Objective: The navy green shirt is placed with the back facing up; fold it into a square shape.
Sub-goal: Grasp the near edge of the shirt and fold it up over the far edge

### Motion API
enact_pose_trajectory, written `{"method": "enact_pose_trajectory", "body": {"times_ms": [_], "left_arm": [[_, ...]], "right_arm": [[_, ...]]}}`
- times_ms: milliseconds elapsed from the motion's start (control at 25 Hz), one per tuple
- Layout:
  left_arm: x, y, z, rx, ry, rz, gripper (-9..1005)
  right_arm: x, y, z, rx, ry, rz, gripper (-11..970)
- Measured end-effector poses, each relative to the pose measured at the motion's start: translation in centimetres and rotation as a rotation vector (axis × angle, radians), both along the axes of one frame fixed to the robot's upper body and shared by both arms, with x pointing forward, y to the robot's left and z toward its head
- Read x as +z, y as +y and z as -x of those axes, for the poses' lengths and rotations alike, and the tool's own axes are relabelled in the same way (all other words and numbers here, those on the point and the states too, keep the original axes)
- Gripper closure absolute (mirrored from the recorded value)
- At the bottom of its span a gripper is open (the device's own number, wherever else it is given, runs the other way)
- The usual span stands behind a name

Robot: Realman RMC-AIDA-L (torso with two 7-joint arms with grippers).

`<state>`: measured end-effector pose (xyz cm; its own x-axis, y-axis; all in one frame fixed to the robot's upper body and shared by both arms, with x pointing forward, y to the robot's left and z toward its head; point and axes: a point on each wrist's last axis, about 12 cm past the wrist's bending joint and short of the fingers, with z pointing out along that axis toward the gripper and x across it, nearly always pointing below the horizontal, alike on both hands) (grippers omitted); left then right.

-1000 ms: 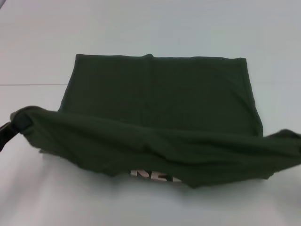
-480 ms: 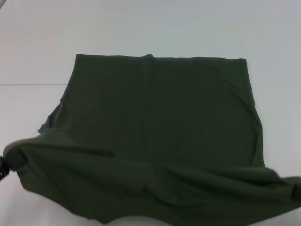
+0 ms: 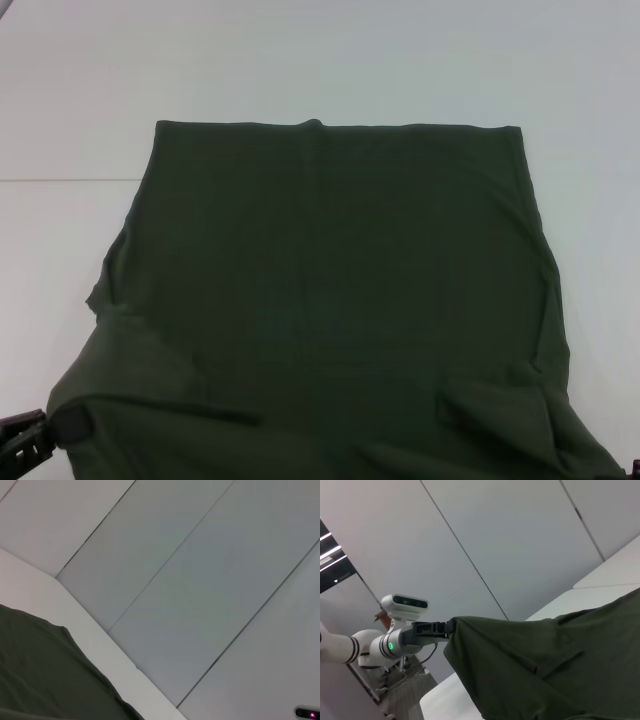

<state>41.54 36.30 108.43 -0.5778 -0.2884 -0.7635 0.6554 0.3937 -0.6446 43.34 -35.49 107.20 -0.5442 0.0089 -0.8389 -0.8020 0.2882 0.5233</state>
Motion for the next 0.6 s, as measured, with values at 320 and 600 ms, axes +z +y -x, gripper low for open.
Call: {"method": "enact_pose_trajectory", "body": {"times_ms": [320, 600], "left_arm": [[0.0, 0.0, 0.2, 0.005, -0.005, 0.009, 969], [-0.6, -1.2, 0.6, -0.020, -0.059, 0.032, 969]], "right_arm": [[0.1, -0.4, 0.3, -0.005, -0.028, -0.007, 922], [-0.1, 1.1, 0.4, 0.071, -0.114, -0.013, 922]]}}
